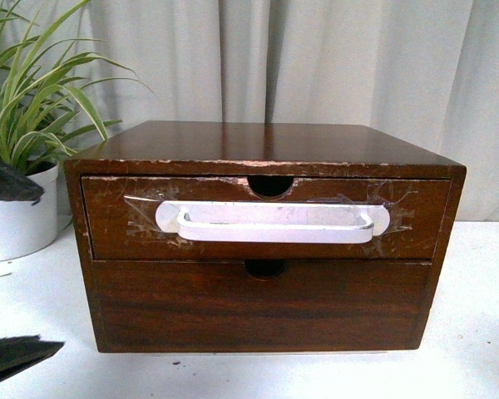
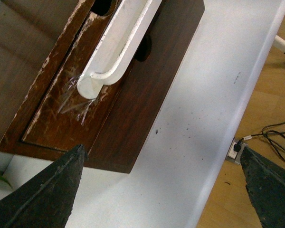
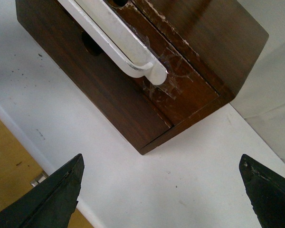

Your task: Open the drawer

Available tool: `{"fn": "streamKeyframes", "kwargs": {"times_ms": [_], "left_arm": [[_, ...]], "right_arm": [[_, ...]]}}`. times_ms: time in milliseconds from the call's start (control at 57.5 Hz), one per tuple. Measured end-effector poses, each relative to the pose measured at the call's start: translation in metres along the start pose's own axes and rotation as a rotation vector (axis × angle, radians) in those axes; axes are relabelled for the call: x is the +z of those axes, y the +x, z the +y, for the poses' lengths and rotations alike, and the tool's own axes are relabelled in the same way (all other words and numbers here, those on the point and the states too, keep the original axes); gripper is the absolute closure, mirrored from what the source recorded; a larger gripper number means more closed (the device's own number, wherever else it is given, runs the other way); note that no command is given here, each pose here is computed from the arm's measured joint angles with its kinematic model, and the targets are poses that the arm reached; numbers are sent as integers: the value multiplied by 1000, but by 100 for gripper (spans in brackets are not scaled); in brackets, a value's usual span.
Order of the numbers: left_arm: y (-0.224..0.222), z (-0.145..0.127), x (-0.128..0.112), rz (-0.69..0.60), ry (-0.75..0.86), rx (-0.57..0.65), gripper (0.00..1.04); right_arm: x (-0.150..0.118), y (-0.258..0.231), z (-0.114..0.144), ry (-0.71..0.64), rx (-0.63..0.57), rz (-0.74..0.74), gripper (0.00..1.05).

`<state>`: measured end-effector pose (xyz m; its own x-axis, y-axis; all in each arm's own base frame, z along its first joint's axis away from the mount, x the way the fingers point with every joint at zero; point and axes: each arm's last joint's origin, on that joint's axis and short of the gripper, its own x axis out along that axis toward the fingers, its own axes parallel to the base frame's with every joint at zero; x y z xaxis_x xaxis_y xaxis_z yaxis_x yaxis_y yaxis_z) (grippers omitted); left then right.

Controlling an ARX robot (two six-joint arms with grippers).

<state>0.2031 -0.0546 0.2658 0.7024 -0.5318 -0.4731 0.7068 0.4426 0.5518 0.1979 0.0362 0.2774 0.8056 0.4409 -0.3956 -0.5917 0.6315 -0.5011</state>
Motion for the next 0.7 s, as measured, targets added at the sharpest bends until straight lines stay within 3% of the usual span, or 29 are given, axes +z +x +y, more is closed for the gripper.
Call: {"fn": "streamKeyframes", "kwargs": {"times_ms": [383,696], "left_arm": [[47,37,31,-4,21,-107,6],[81,44,39,37,25,-186,6]], "right_arm": [[23,34,5,-162,123,69,9],[35,66,13,-217,184,88,9]]}}
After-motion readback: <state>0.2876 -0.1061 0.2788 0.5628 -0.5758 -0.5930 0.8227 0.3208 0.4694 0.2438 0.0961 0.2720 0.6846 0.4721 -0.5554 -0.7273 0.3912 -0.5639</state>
